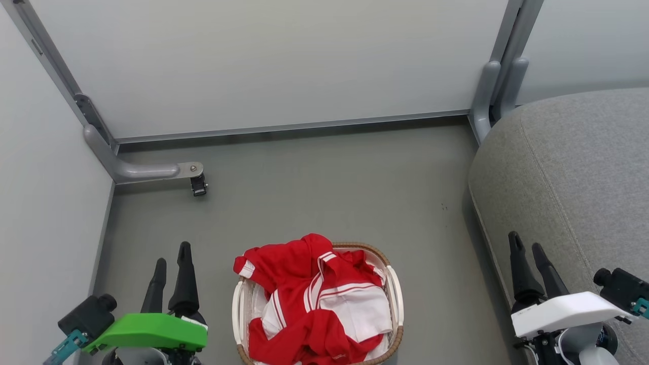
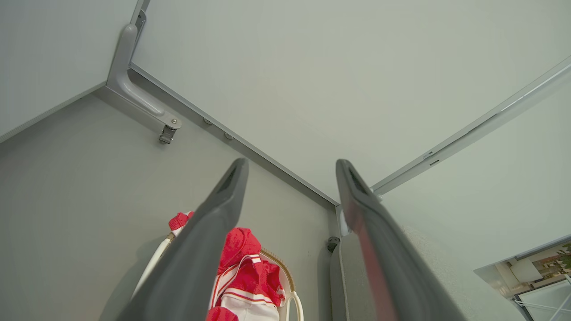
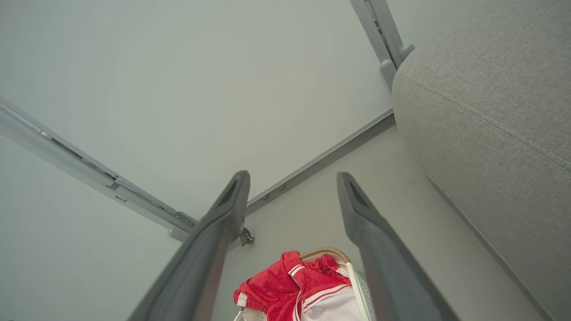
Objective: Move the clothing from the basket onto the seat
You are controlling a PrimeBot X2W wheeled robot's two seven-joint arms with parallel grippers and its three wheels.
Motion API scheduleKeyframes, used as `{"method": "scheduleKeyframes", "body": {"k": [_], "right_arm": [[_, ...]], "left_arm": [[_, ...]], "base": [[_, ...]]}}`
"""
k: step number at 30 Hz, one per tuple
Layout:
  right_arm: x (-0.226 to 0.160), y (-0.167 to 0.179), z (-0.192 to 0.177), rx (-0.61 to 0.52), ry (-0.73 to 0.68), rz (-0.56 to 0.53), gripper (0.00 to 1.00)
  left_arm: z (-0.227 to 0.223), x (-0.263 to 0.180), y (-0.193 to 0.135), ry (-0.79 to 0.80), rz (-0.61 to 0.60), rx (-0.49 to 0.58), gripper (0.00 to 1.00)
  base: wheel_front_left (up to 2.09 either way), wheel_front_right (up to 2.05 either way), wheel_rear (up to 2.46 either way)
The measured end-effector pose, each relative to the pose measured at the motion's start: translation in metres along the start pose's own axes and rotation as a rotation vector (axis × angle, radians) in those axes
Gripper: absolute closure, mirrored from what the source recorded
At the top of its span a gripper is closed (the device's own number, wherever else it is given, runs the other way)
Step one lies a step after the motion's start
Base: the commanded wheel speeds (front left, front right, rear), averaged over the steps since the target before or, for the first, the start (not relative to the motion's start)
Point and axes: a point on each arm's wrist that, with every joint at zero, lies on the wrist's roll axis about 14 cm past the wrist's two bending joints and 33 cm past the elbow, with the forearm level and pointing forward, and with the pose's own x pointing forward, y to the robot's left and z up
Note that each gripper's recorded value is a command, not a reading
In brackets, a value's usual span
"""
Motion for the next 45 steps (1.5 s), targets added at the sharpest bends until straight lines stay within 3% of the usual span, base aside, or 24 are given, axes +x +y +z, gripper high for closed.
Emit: {"method": "scheduleKeyframes", "body": {"k": [19,45], "right_arm": [[-0.002,0.01,-0.01,-0.256,0.018,0.054,0.0],[-0.004,0.013,-0.017,-0.498,0.019,0.098,0.0]], "left_arm": [[-0.011,-0.007,0.008,0.016,0.011,0.232,0.0],[-0.025,-0.013,0.007,0.033,-0.02,0.405,0.0]], "base": [[0.0,0.0,0.0],[0.0,0.0,0.0]]}}
